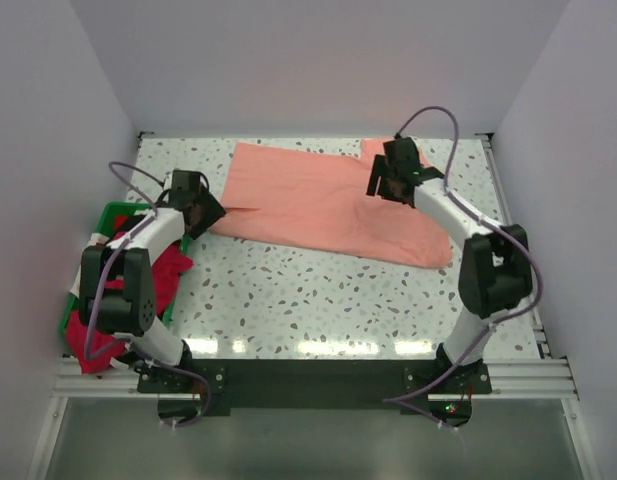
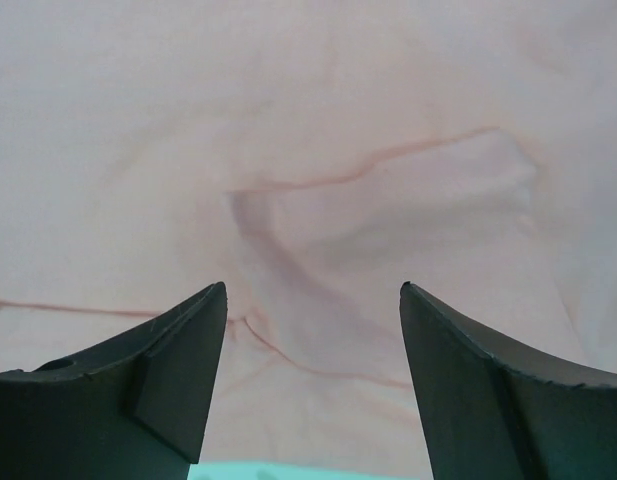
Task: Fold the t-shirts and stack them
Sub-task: Fold the tshirt
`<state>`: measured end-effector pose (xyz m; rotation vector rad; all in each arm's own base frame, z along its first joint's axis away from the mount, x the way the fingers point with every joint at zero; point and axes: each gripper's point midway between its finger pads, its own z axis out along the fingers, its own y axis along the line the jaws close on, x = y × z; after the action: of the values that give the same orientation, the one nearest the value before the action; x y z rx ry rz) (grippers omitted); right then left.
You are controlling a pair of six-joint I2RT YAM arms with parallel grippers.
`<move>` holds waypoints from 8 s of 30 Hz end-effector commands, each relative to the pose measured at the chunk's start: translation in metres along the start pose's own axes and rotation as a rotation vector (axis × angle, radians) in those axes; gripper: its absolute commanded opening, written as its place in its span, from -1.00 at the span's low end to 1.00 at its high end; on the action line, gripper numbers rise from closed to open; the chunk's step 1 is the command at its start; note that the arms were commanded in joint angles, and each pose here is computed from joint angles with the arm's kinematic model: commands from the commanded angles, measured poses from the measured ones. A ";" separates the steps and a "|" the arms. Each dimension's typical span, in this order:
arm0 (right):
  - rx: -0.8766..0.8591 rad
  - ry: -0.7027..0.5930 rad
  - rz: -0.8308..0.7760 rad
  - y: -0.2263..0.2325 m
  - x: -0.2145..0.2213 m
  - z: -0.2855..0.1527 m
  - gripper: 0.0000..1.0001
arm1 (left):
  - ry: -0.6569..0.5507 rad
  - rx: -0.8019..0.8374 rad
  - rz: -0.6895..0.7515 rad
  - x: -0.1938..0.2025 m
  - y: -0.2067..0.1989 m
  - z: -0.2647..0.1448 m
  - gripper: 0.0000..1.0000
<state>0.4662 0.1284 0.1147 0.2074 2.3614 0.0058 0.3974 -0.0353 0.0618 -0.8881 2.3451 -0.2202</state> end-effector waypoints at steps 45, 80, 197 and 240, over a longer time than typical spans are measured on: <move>0.236 0.135 0.597 -0.195 0.091 -0.067 -0.94 | -0.063 -0.147 -0.086 0.003 0.037 -0.010 -1.00; -0.039 -0.004 0.412 -0.130 0.017 -0.112 0.77 | -0.137 0.050 -0.025 -0.023 -0.008 -0.052 0.21; 0.046 -0.079 0.121 -0.094 -0.107 0.169 -0.51 | -0.272 0.061 0.237 -0.122 -0.110 0.116 -1.00; 0.002 -0.164 0.338 -0.133 -0.090 -0.003 -1.00 | -0.312 0.153 0.154 -0.133 -0.093 0.025 -1.00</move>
<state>0.5195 -0.0106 0.1409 0.5494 2.2167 0.1687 0.5485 -0.0274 0.1117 -0.5850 2.1439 -0.1636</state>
